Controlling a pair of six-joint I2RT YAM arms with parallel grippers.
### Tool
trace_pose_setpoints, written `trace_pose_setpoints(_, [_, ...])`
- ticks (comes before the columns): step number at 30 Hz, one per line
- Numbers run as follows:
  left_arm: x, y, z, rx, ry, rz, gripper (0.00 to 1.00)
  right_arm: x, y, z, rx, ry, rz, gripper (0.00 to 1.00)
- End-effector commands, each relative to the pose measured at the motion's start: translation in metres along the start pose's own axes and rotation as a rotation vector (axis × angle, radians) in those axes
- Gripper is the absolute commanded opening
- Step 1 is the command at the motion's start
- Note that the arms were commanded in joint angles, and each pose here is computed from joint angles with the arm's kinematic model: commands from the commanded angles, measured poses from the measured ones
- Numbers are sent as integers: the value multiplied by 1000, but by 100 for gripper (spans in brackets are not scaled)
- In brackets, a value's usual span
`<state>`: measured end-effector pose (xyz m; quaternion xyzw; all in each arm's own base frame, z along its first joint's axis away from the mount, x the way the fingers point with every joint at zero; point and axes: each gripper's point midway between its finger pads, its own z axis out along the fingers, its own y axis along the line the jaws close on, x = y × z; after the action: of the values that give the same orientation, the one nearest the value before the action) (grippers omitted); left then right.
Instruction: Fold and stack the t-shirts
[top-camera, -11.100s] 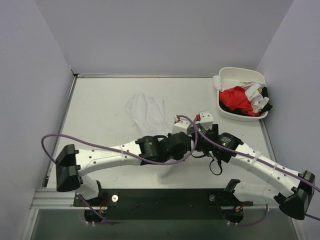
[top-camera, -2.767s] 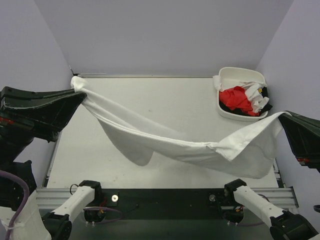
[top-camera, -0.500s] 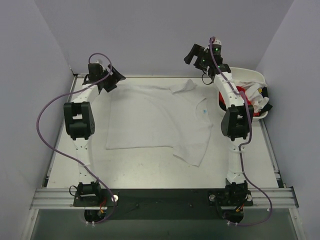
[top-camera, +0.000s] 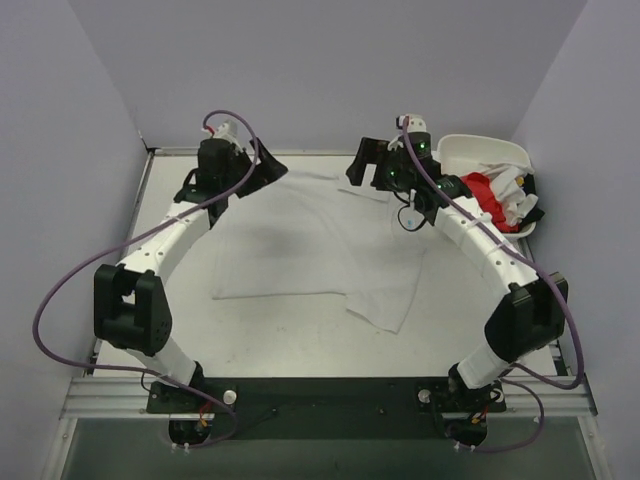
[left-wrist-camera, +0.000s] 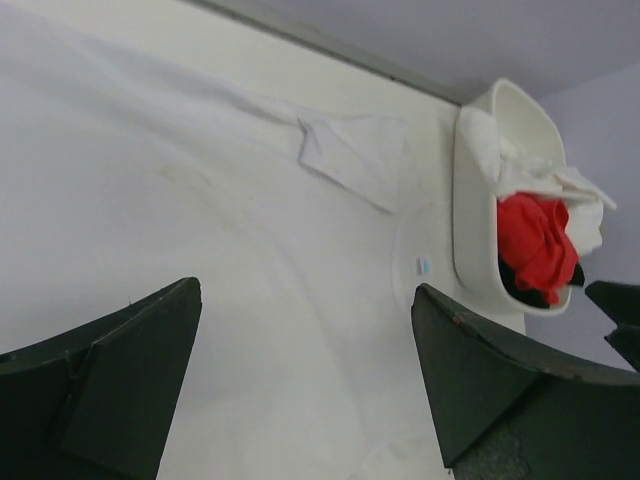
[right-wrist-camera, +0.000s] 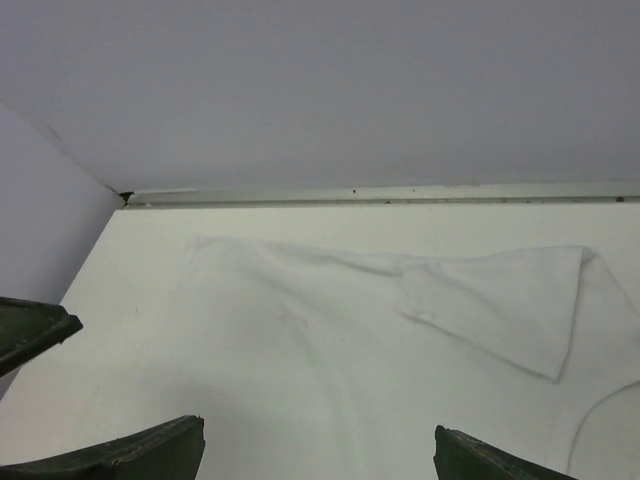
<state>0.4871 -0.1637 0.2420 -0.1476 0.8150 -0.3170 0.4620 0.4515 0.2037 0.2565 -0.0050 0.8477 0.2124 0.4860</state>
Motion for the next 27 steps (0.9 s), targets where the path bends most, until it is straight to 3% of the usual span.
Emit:
trace_pose_setpoints(1, [82,50,-6,-205,154,55,96,54,-28,-12,145,91,-34,100])
trace_pose_setpoints(8, [137,79,-3,-387,230,157,96,139,-61,-20,215,238,-10,100])
trace_pose_setpoints(27, [193,139,-35,-748,351,332,96,259,-84,-17,296,480,22,99])
